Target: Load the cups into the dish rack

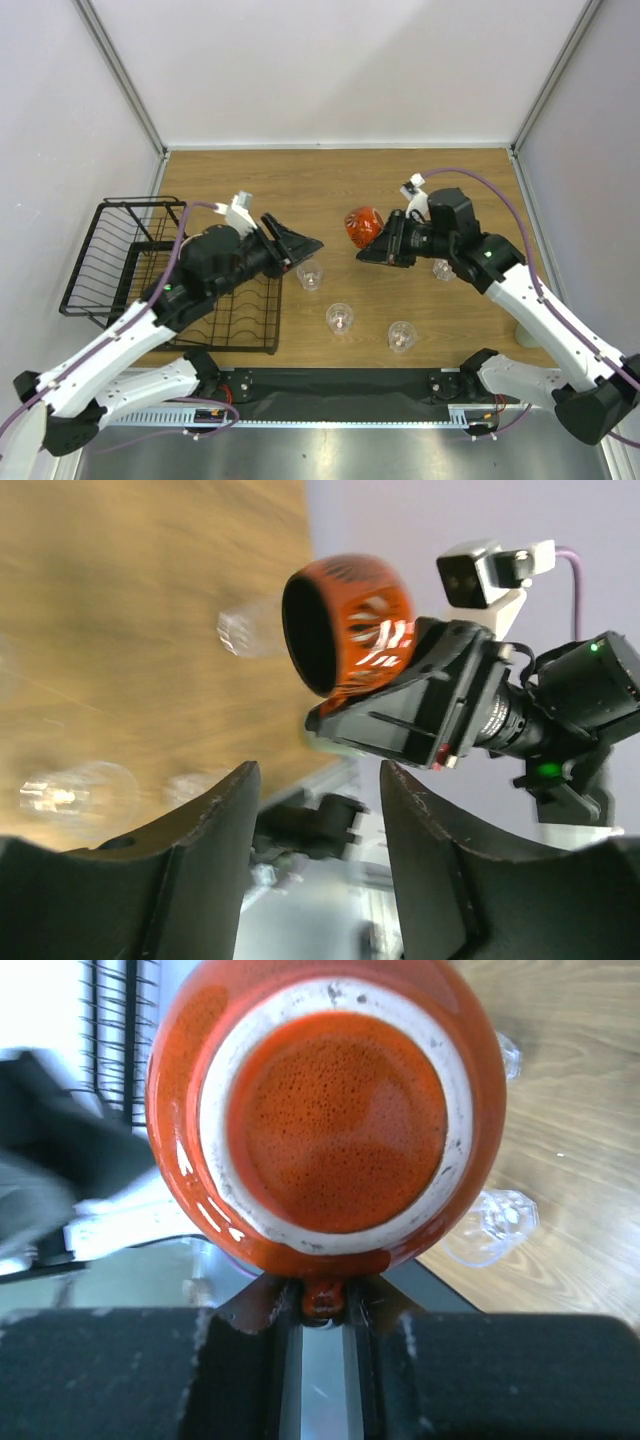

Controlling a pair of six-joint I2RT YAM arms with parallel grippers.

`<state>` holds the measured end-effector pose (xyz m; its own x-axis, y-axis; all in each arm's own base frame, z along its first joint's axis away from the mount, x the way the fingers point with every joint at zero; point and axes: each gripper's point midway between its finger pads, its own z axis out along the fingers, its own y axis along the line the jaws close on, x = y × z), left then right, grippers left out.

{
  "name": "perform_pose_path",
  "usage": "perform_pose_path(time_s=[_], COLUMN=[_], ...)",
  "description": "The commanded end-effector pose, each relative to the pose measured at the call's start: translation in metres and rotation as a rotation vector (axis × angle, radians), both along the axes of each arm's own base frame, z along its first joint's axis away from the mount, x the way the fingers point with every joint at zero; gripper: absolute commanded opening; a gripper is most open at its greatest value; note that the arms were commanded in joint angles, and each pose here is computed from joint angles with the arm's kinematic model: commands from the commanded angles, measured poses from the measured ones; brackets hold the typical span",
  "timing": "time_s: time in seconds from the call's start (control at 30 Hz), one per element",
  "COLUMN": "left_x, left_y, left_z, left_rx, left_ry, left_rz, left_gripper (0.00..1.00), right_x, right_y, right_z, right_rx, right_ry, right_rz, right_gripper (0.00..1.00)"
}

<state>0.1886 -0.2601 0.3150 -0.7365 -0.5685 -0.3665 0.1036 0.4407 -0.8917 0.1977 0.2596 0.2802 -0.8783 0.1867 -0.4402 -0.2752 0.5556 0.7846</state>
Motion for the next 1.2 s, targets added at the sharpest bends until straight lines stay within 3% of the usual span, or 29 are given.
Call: perform_pose_path(time_s=[0.0,0.07,0.3,0.53,0.63,0.77,0.93,1.0,1.17], left_x=[-0.004,-0.010,-0.029,-0.040,-0.051,-0.065,-0.075,-0.079,-0.092], left_y=[0.055,0.074,0.143,0.173,0.170,0.169,0.177,0.184,0.194], left_z=[0.017,0.022,0.064,0.075,0.071,0.073,0.094,0.095,0.100], left_rx=[0.255,0.304,0.264,0.274,0.263,0.194,0.187,0.219,0.219], left_ry=[-0.134,-0.170,-0.285,-0.294,-0.276,-0.312,-0.391,-0.392,-0.441], left_rz=[0.078,0.099,0.290,0.357,0.304,0.255,0.232,0.231,0.208], left_gripper=[0.57,0.57,0.53,0.63,0.66,0.80,0.83,0.83,0.82], right_x=[0.013,0.017,0.030,0.040,0.032,0.035,0.028,0.028,0.033], right_y=[0.018,0.029,0.094,0.177,0.207,0.230,0.261,0.266,0.279], right_z=[0.025,0.027,-0.006,-0.046,-0.039,-0.074,-0.093,-0.121,-0.137], right_rx=[-0.035,-0.059,-0.160,-0.278,-0.280,-0.388,-0.423,-0.512,-0.589], right_ry=[-0.150,-0.178,-0.200,-0.263,-0.334,-0.313,-0.337,-0.336,-0.355], right_rz=[-0.004,0.000,-0.022,-0.006,0.023,0.003,0.004,0.016,-0.025], right_gripper=[0.00,0.00,0.00,0.00,0.00,0.00,0.00,0.00,0.00])
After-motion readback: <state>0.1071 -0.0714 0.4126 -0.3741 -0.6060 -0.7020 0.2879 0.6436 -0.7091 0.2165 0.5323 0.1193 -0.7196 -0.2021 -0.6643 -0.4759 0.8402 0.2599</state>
